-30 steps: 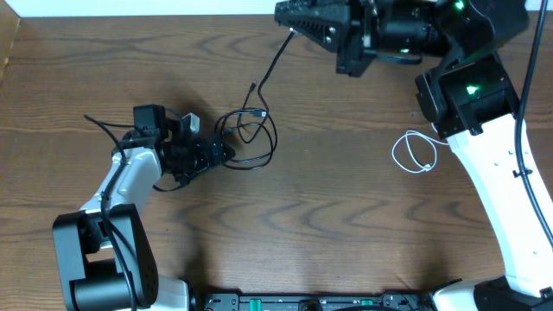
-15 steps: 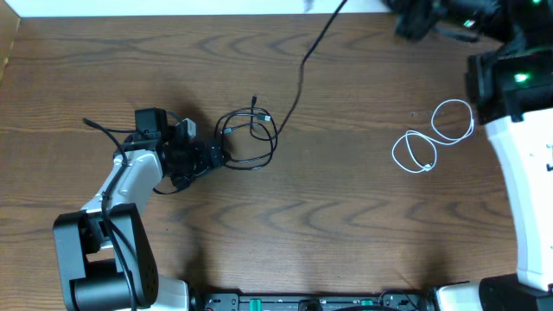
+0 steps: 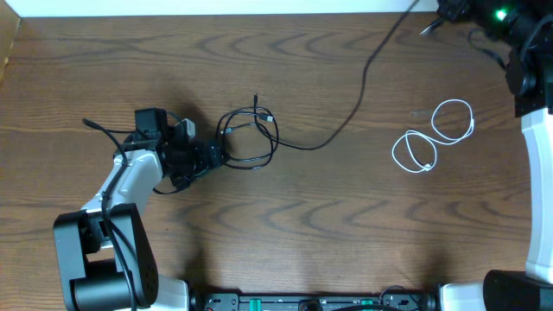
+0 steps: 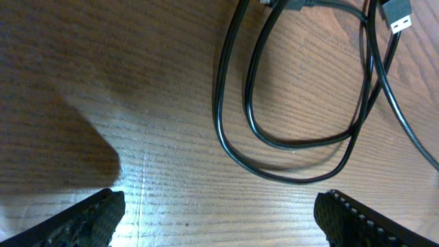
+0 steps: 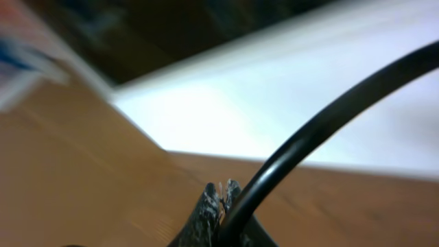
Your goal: Untangle cables
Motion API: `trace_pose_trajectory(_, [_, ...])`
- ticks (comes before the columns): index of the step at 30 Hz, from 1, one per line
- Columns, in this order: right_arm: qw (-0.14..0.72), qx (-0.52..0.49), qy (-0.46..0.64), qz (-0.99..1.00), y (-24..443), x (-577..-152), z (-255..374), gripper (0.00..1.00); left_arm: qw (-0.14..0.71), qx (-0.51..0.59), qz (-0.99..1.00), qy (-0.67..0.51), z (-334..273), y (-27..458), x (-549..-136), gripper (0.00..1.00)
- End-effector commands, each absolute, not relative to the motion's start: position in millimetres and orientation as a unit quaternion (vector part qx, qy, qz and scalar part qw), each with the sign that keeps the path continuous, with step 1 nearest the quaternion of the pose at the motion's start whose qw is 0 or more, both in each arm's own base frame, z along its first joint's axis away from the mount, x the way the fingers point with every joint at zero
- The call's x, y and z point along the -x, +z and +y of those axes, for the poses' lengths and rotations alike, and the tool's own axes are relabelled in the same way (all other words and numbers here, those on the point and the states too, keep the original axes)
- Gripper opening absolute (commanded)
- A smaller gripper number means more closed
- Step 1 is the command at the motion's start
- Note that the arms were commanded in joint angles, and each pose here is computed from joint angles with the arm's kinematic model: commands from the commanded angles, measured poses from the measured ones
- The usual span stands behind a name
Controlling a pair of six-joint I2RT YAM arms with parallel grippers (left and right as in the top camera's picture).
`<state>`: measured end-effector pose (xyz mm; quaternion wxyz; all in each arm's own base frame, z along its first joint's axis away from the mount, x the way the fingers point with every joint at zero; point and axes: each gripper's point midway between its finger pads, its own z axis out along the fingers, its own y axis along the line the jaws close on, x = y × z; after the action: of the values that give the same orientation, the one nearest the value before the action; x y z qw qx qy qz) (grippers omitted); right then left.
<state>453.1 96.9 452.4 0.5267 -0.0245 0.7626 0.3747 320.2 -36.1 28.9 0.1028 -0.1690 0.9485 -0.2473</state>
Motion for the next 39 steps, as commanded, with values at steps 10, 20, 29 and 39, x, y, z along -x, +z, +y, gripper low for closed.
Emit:
trace_pose_trajectory(10, [0.332, 0.040, 0.186, 0.924, 272, -460, 57, 0.01, 0.098, 0.172, 0.949, -0.244, -34, 25, -318, 0.93])
trace_pose_trajectory(20, [0.167, 0.023, 0.139, 0.976, 176, -438, 40, 0.01, 0.098, 0.172, 0.949, -0.244, -34, 25, -318, 0.93])
trace_pose_trajectory(29, [0.097, 0.001, 0.025, 0.995, 150, -415, 1, 0.46, 0.098, 0.172, 0.949, -0.244, -34, 25, -318, 0.93])
trace_pose_trajectory(39, [0.092, -0.003, -0.015, 0.996, 149, -413, -12, 0.79, 0.098, 0.172, 0.949, -0.244, -34, 25, -318, 0.93])
